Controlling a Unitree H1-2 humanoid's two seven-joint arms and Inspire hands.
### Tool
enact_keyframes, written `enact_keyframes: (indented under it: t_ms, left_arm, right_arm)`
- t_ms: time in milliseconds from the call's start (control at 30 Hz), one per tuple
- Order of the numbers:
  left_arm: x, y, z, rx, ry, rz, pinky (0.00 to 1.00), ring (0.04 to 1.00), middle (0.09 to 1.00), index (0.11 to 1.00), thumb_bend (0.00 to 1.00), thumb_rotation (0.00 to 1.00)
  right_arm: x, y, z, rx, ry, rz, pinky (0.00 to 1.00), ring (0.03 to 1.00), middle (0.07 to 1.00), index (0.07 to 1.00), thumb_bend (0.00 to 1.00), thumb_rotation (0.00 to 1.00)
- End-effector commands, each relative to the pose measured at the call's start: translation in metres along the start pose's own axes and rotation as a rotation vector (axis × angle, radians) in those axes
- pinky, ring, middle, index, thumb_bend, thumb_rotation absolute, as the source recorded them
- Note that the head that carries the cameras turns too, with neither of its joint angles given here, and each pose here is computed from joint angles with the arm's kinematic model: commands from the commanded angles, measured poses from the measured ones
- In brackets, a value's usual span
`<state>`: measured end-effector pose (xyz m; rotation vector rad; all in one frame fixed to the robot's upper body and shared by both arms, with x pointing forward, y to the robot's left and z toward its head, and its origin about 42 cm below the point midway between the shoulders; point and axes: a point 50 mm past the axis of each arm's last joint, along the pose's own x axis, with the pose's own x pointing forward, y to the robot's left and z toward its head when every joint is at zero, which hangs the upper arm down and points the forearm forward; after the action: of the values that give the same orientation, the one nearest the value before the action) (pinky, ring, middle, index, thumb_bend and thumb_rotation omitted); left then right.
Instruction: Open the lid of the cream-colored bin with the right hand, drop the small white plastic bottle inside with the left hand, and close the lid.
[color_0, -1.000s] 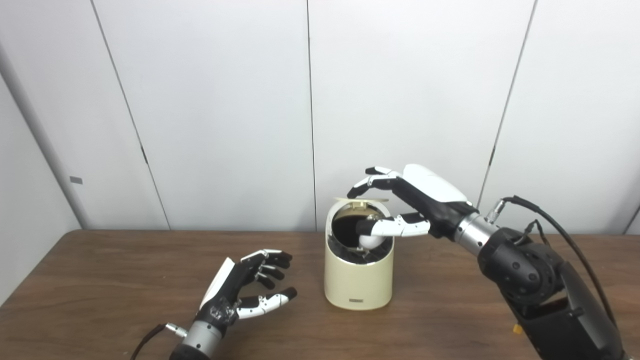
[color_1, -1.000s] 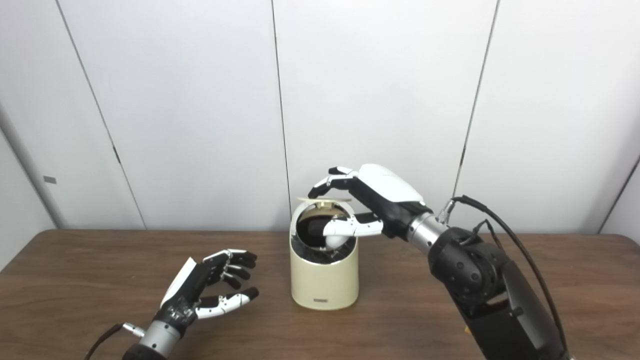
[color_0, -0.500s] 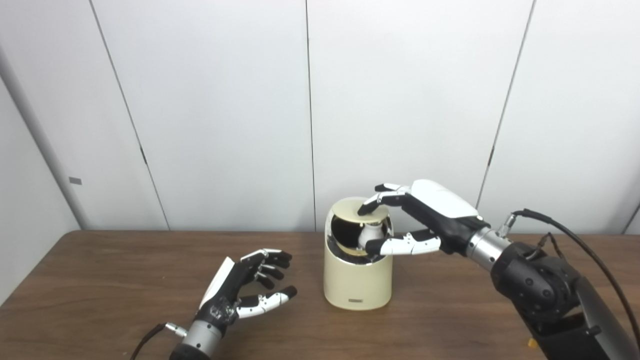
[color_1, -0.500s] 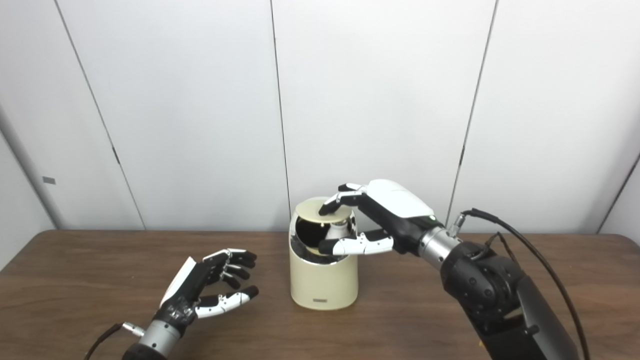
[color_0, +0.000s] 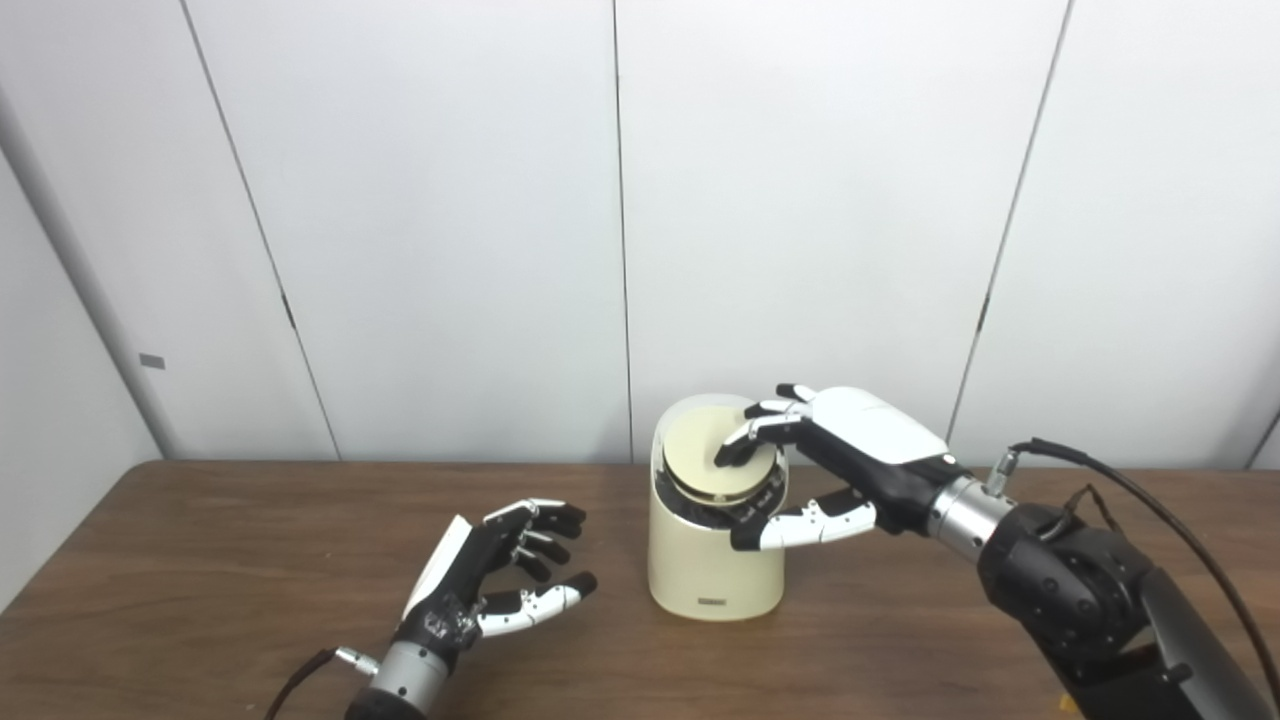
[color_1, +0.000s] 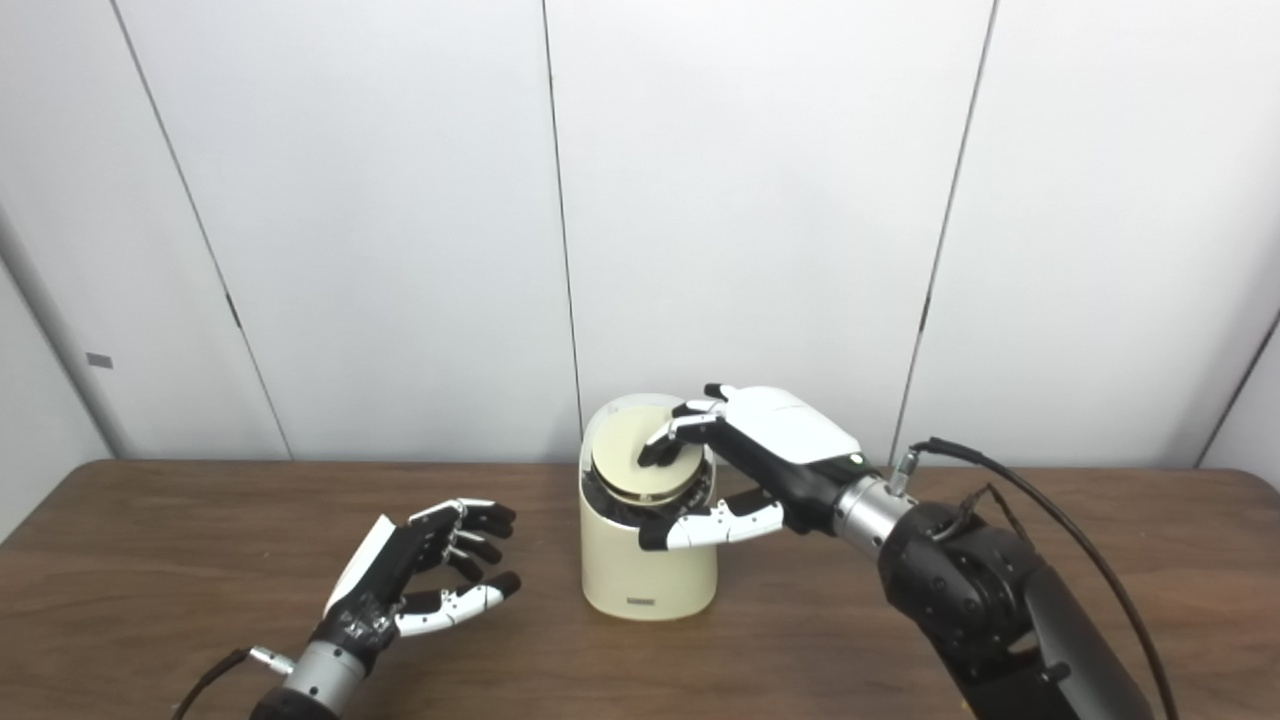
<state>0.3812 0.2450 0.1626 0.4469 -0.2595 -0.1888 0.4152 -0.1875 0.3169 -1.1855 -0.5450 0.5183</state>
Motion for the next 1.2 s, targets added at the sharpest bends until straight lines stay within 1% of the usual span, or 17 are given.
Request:
enact_keyframes:
  t_ms: [0, 200, 267, 467, 667, 733, 867, 967, 1067, 1167]
  left_arm:
    - [0.0114, 0.0093, 0.0198, 0.018, -0.088, 0.036, 0.54, 0.628, 0.708, 0.718, 0.66, 0.22]
    - [0.0115, 0.0085, 0.0201, 0.014, -0.084, 0.039, 0.53, 0.628, 0.708, 0.718, 0.67, 0.22]
    - [0.0115, 0.0081, 0.0203, 0.015, -0.082, 0.04, 0.54, 0.628, 0.705, 0.716, 0.66, 0.21]
    - [0.0123, 0.0073, 0.0213, 0.01, -0.086, 0.04, 0.54, 0.626, 0.703, 0.713, 0.67, 0.2]
    - [0.0128, 0.0072, 0.0227, 0.017, -0.097, 0.041, 0.52, 0.619, 0.701, 0.706, 0.66, 0.2]
    - [0.0122, 0.0071, 0.0235, 0.024, -0.087, 0.043, 0.53, 0.622, 0.702, 0.706, 0.67, 0.22]
    - [0.0109, 0.0074, 0.024, 0.018, -0.091, 0.042, 0.52, 0.616, 0.698, 0.707, 0.66, 0.22]
    - [0.01, 0.0083, 0.0236, 0.017, -0.092, 0.043, 0.52, 0.617, 0.699, 0.709, 0.66, 0.23]
    - [0.0088, 0.0095, 0.0237, 0.021, -0.088, 0.043, 0.52, 0.618, 0.7, 0.71, 0.67, 0.23]
    - [0.0077, 0.0099, 0.0243, 0.022, -0.09, 0.044, 0.53, 0.618, 0.698, 0.711, 0.67, 0.24]
  right_arm:
    - [0.0032, -0.0163, 0.0038, -0.041, -0.031, -0.027, 1.0, 0.908, 0.721, 0.711, 0.63, 0.85]
    - [0.0036, -0.0164, 0.0075, -0.067, -0.047, -0.014, 1.0, 0.912, 0.724, 0.714, 0.64, 0.85]
    - [0.0036, -0.0168, 0.0091, -0.077, -0.05, -0.012, 1.0, 0.909, 0.722, 0.713, 0.64, 0.85]
    - [0.0045, -0.0162, 0.0122, -0.084, -0.06, -0.004, 0.99, 0.907, 0.721, 0.71, 0.65, 0.82]
    - [0.0052, -0.0158, 0.0131, -0.1, -0.057, 0.014, 1.0, 0.913, 0.726, 0.718, 0.66, 0.84]
    - [0.0058, -0.0156, 0.0126, -0.136, -0.056, 0.02, 0.98, 0.907, 0.723, 0.718, 0.67, 0.84]
    - [0.0066, -0.0156, 0.0128, -0.326, -0.05, 0.066, 0.96, 0.912, 0.727, 0.734, 0.69, 0.85]
    - [0.008, -0.0136, 0.012, -0.429, -0.042, 0.115, 0.99, 0.932, 0.737, 0.751, 0.72, 0.88]
    - [0.0087, -0.0116, 0.0118, -0.472, -0.027, 0.155, 1.0, 0.946, 0.746, 0.758, 0.75, 0.9]
    - [0.0084, -0.0101, 0.0121, -0.483, -0.008, 0.18, 1.0, 0.947, 0.747, 0.759, 0.77, 0.9]
